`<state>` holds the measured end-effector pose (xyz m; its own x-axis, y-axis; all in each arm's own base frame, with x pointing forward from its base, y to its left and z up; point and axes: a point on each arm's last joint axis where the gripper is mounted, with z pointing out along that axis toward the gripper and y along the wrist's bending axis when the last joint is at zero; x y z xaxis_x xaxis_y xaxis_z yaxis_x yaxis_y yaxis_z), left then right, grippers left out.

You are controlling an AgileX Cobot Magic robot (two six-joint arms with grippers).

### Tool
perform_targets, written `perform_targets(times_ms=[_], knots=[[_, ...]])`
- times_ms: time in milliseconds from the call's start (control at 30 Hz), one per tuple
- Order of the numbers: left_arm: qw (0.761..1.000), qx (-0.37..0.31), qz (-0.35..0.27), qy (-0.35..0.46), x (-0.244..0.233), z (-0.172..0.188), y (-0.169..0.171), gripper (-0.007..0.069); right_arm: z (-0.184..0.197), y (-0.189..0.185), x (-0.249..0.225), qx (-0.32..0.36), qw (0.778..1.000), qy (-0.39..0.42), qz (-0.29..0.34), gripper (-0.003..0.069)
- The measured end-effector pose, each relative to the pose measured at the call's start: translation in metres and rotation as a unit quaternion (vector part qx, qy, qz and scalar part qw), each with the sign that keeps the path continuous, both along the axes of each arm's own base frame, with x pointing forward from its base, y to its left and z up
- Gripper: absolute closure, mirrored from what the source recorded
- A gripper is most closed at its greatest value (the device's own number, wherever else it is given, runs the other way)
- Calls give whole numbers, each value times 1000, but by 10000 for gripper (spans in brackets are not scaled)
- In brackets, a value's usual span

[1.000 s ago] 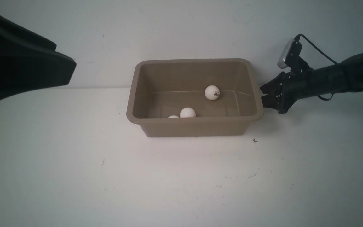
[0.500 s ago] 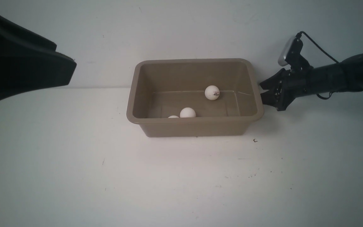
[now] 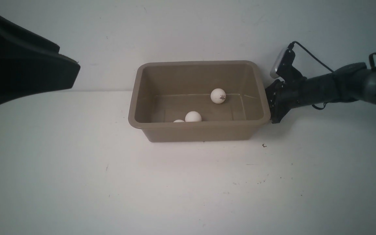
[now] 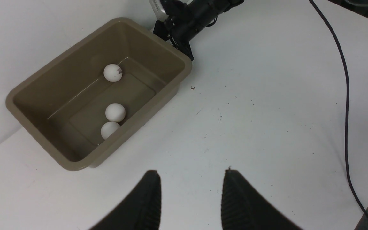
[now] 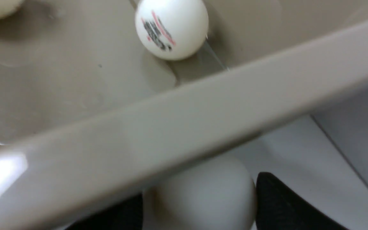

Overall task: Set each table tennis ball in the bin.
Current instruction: Use the right arm to clamp the table tennis ball closest to it, then use the right arm to put the table tennis ball into the box

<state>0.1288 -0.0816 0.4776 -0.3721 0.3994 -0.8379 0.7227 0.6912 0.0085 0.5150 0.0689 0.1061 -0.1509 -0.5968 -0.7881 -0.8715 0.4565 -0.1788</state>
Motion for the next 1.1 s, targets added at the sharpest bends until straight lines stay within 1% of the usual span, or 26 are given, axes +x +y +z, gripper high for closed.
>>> perform_targets(times_ms=[100,367,467,567,667,700,767,867,933,967,1033,1067,1100], knots=[[1000,0,0,0,0,0,0,378,-1,0,1,0,1000,4,-15,292],[1000,0,0,0,0,0,0,378,-2,-3,3,3,1000,8,-29,295],[1000,0,0,0,0,0,0,378,-2,-16,3,13,999,20,-44,295],[1000,0,0,0,0,0,0,378,2,-37,3,28,997,37,-65,295],[1000,0,0,0,0,0,0,378,26,-63,0,44,995,42,-81,295],[1000,0,0,0,0,0,0,378,42,-73,-3,55,994,42,-86,295],[1000,0,0,0,0,0,0,378,73,-77,-9,67,994,32,-79,295],[1000,0,0,0,0,0,0,378,126,-62,-20,76,995,-4,-57,295],[1000,0,0,0,0,0,0,378,144,-44,-24,77,996,-18,-44,295],[1000,1,0,0,0,0,0,378,163,-15,-30,77,996,-33,-29,295],[1000,2,1,-1,0,0,0,378,172,8,-35,74,996,-39,-17,295],[1000,4,3,-1,0,0,1,378,173,34,-39,64,997,-40,-7,295],[1000,5,3,-1,0,-1,1,378,172,46,-40,58,998,-41,-1,295]])
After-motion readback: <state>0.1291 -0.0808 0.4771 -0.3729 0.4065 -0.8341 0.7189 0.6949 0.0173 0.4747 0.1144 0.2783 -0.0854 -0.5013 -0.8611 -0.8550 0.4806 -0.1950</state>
